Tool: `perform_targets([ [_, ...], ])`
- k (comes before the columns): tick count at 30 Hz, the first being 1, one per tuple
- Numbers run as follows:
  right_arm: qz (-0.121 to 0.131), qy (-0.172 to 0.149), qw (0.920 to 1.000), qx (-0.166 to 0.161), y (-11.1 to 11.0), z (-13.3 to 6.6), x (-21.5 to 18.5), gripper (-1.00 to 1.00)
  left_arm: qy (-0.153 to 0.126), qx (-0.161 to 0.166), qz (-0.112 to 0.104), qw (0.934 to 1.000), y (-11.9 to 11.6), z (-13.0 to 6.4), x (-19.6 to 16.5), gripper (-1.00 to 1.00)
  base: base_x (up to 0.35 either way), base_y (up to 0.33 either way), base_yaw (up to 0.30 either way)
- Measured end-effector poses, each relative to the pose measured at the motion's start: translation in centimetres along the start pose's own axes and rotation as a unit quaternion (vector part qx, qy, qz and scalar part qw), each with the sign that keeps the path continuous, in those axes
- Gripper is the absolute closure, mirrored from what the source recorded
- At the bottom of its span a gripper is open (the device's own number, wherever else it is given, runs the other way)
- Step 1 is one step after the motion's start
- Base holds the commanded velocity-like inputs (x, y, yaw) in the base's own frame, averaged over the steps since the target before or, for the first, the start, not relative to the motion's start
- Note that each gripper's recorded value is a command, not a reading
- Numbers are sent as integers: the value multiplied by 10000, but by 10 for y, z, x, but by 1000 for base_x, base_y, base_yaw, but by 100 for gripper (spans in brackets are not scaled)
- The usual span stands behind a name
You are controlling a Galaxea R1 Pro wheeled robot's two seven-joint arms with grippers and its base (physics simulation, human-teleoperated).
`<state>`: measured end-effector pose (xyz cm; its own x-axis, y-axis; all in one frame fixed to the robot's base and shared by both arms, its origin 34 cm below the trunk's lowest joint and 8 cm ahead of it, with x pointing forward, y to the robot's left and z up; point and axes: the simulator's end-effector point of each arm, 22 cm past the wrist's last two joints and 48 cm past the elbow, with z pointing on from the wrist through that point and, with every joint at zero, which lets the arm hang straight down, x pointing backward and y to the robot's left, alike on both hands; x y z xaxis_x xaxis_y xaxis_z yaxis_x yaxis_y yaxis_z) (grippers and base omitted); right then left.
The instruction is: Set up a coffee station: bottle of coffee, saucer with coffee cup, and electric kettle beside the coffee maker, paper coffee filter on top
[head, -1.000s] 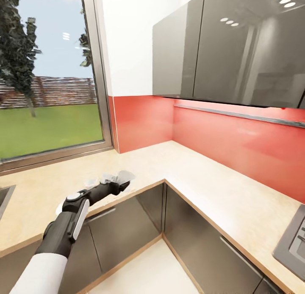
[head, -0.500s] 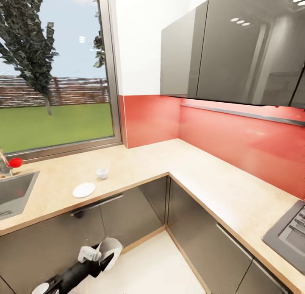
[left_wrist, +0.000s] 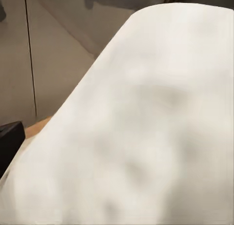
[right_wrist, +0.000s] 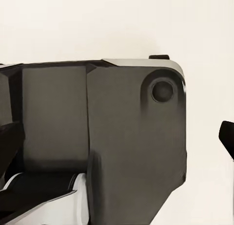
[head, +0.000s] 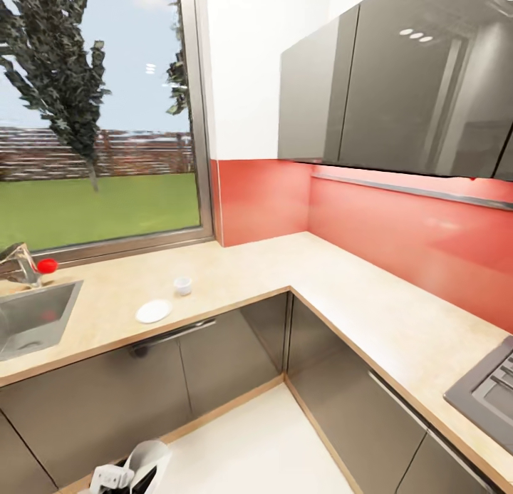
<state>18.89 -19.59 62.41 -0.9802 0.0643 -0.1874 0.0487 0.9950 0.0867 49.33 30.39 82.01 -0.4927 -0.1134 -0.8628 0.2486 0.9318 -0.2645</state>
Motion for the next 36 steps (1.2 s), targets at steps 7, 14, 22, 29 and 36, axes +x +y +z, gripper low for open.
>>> perform_targets([
  [7,0,10,10000,1,0,0,1,-100,-2,-36,-27,10000,2,-1,2,100,-216,41,273],
  [14,1,17,10000,2,0,0,1,-100,3,-50,-34,10000,3,-1,2,100,-269,210,274],
  [22,2,17,10000,2,0,0,1,-100,5,-47,-30,10000,3,-1,2,100,-156,151,278],
  [29,3,16,10000,2,0,0,1,-100,9,-50,-28,10000,3,-1,2,100,-8,7,279],
  [36,3,16,10000,2,0,0,2,-100,10,-54,-26,10000,4,-1,2,100,0,0,279],
])
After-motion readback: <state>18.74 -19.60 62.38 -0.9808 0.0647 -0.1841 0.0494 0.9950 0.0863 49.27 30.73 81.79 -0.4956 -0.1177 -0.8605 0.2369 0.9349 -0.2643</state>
